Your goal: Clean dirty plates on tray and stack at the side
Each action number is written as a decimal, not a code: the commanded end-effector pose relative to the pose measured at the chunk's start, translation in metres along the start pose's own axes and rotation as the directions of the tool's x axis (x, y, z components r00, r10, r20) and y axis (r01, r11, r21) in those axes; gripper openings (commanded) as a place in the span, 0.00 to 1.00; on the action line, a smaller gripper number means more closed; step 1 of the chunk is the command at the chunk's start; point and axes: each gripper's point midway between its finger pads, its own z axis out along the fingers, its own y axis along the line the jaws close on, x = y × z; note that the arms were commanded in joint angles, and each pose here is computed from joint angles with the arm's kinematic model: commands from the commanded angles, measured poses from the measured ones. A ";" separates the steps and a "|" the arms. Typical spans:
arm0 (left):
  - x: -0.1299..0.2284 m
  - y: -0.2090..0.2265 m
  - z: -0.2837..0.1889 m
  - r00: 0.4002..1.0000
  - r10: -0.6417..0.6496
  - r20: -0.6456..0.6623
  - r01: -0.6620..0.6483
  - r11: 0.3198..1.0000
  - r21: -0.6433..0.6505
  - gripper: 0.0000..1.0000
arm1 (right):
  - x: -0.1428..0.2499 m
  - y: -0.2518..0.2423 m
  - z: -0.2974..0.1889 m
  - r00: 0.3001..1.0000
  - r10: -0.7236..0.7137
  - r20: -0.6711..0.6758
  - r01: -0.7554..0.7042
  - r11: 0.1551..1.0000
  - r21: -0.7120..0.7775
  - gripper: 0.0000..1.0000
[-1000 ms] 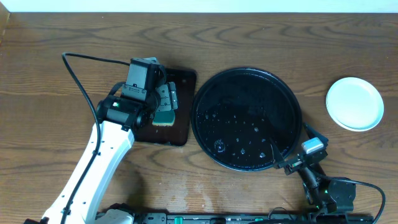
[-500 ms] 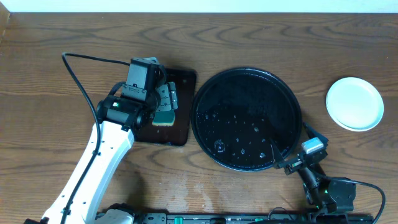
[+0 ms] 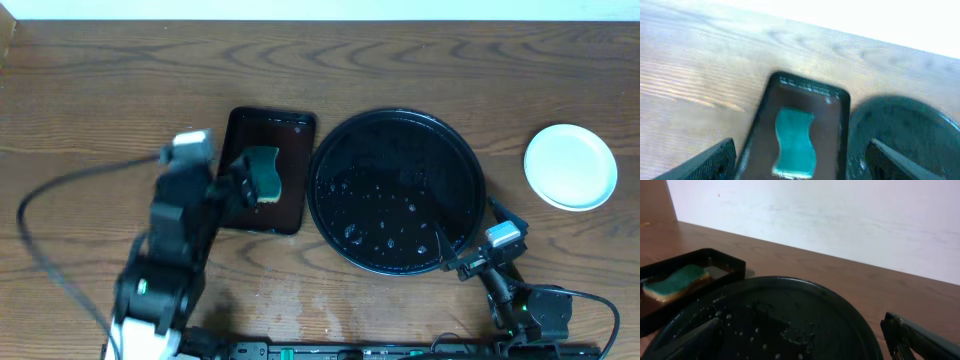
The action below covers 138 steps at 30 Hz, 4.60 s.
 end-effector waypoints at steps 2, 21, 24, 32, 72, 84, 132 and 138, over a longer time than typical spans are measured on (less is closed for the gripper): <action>0.017 0.028 -0.013 0.993 -0.001 0.117 0.002 1.000 -0.007 0.84 | 0.001 -0.001 0.000 1.000 -0.008 0.002 0.008 1.000 0.004 0.99; 0.051 0.070 -0.031 0.889 -0.055 0.455 0.065 0.998 -0.008 0.84 | 0.001 -0.001 0.000 1.000 -0.008 0.002 0.008 1.000 0.004 0.99; 0.062 0.073 -0.019 0.892 -0.055 0.449 0.066 0.998 -0.010 0.84 | 0.001 -0.001 0.000 1.000 -0.008 0.002 0.008 1.000 0.004 0.99; 0.076 0.078 -0.009 0.906 -0.052 0.419 0.068 0.997 -0.024 0.84 | 0.001 -0.001 0.000 1.000 -0.009 0.002 0.008 1.000 0.004 0.99; 0.090 0.081 -0.003 0.931 -0.050 0.361 0.069 0.997 -0.042 0.84 | 0.001 -0.001 0.000 1.000 -0.009 0.002 0.008 1.000 0.004 0.99; 0.090 0.081 -0.003 0.931 -0.050 0.361 0.069 0.997 -0.042 0.84 | 0.001 -0.001 0.000 1.000 -0.008 0.002 0.008 1.000 0.004 0.99; 0.090 0.081 -0.003 0.931 -0.050 0.361 0.070 0.997 -0.042 0.84 | 0.001 -0.001 0.000 1.000 -0.008 0.002 0.008 1.000 0.004 0.99; 0.090 0.081 -0.003 0.931 -0.050 0.361 0.070 0.997 -0.042 0.84 | 0.001 -0.001 0.000 1.000 -0.008 0.002 0.008 1.000 0.004 0.99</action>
